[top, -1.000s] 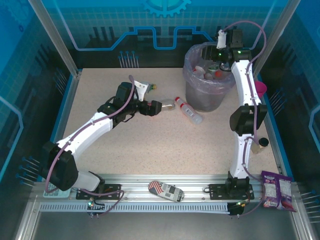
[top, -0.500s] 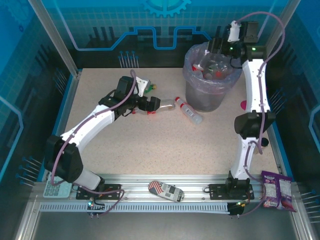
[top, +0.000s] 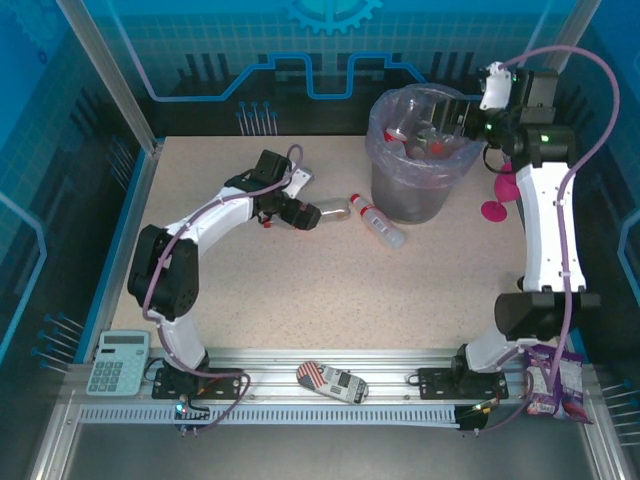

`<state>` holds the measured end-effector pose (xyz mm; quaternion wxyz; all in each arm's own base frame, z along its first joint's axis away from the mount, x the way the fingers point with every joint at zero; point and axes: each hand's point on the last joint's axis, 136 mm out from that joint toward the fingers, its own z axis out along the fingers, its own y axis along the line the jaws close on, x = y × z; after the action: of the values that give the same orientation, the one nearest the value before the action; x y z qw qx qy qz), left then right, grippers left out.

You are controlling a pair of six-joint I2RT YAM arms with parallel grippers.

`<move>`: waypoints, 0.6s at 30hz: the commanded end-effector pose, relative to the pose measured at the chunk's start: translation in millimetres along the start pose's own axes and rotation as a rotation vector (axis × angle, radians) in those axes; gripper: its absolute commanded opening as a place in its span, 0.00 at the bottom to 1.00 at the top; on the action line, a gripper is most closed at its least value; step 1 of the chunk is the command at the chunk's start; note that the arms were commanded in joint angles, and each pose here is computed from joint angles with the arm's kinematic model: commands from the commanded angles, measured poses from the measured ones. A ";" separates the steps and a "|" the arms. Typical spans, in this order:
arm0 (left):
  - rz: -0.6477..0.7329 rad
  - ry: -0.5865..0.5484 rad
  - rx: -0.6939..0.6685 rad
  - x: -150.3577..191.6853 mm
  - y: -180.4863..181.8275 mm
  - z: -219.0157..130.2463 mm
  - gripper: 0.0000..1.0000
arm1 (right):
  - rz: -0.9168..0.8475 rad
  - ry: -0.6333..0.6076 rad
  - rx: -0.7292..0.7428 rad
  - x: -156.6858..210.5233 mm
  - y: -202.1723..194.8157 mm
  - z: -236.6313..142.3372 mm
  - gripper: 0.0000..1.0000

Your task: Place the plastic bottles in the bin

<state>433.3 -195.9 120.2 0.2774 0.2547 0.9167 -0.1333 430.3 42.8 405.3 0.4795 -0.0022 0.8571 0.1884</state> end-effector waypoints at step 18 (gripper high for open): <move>0.117 0.201 0.051 44.5 13.0 60.6 0.87 | 0.124 -0.004 -0.060 70.6 8.5 -44.1 0.88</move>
<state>443.6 -188.1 54.0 0.2067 0.3100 0.9212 -0.1122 353.6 49.8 366.5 0.4599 0.0294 0.8573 0.2293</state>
